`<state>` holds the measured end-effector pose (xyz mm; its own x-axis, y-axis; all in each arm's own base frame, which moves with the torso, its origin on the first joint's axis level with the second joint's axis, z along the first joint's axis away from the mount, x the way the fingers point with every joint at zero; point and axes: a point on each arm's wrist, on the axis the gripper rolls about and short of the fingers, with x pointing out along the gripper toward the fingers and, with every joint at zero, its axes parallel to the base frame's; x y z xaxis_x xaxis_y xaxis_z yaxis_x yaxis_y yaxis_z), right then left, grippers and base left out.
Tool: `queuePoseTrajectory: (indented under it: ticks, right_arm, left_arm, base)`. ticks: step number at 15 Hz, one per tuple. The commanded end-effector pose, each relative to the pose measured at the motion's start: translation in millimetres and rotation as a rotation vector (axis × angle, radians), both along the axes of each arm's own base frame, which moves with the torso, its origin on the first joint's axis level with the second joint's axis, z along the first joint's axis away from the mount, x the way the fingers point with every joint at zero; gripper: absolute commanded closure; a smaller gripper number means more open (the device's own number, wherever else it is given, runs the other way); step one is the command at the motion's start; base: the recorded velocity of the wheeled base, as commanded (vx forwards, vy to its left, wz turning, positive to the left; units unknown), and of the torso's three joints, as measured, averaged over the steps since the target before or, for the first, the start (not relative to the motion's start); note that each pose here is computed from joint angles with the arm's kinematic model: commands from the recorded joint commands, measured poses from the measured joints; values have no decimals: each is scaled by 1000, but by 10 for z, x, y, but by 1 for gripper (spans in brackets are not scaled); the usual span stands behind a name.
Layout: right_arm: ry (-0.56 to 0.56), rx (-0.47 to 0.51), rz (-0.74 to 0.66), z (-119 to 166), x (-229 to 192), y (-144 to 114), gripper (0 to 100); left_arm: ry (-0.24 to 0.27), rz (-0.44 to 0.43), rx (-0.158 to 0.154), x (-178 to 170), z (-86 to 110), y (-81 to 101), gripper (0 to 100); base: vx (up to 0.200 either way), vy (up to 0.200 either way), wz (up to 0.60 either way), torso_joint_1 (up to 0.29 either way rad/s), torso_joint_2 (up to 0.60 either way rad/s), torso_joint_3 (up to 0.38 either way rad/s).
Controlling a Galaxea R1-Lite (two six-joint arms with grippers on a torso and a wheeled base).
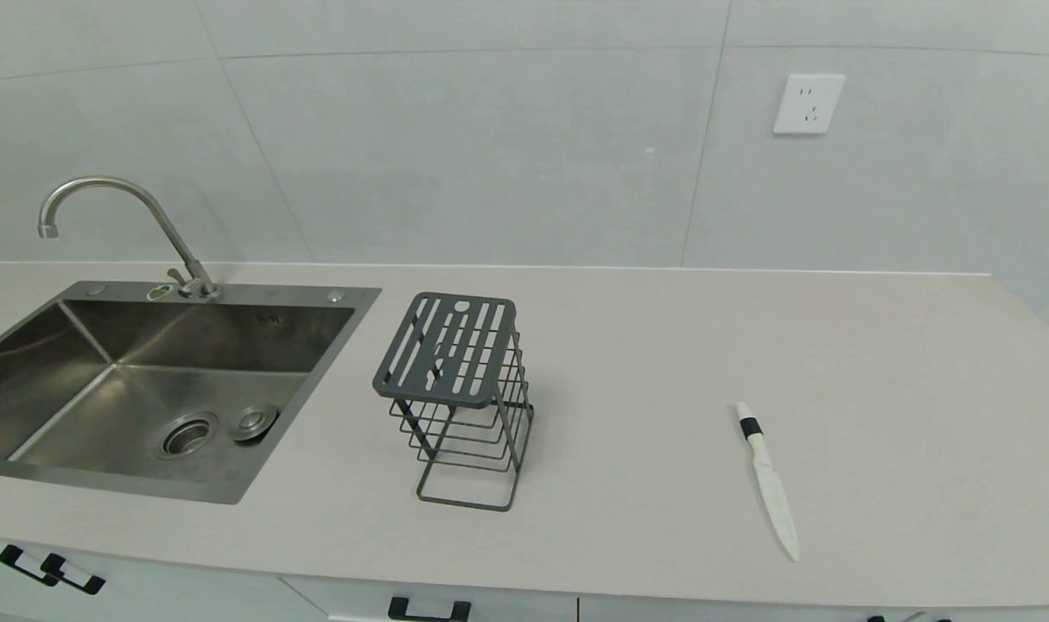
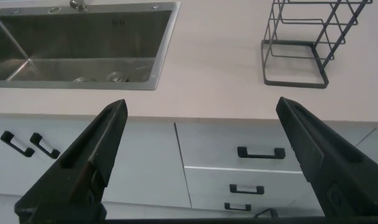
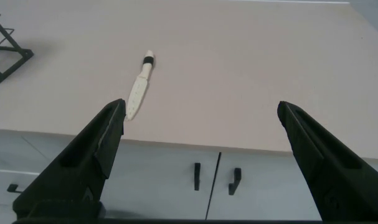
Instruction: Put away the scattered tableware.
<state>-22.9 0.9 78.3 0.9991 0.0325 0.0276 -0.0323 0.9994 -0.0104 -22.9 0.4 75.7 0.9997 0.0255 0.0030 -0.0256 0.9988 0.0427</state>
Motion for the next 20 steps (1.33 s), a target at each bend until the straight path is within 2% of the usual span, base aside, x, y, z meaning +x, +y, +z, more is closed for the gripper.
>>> queuePoseTrajectory:
  ticks: [1,3,6,9,11,14,20]
  right_arm:
    - [-43,-2,1,46,-1,0,0]
    - [-137,-2,3,141,-12,1,0]
    - [-122,1,77,156,-24,16,0]
    - [-66,2,127,374,17,26,0]
    - [9,5,182,607,152,33,0]
    - [118,16,289,791,376,60,0]
    - [376,42,427,800,860,124,0]
  left_arm:
    - [1,1,-1,0,2,0,0]
    - [1,1,-6,0,2,0,0]
    - [1,1,-7,0,2,0,0]
    - [3,1,-9,1,-2,0,0]
    - [3,1,-9,1,-2,0,0]
    - [0,-6,-50,1,-1,0,0]
    - [0,-4,-53,1,-1,0,0]
  base:
    - [0,0,0,0,0,0]
    - [0,0,0,0,0,0]
    - [0,0,0,0,0,0]
    - [0,0,0,0,0,0]
    - [0,0,0,0,0,0]
    - [0,0,0,0,0,0]
    - [0,0,0,0,0,0]
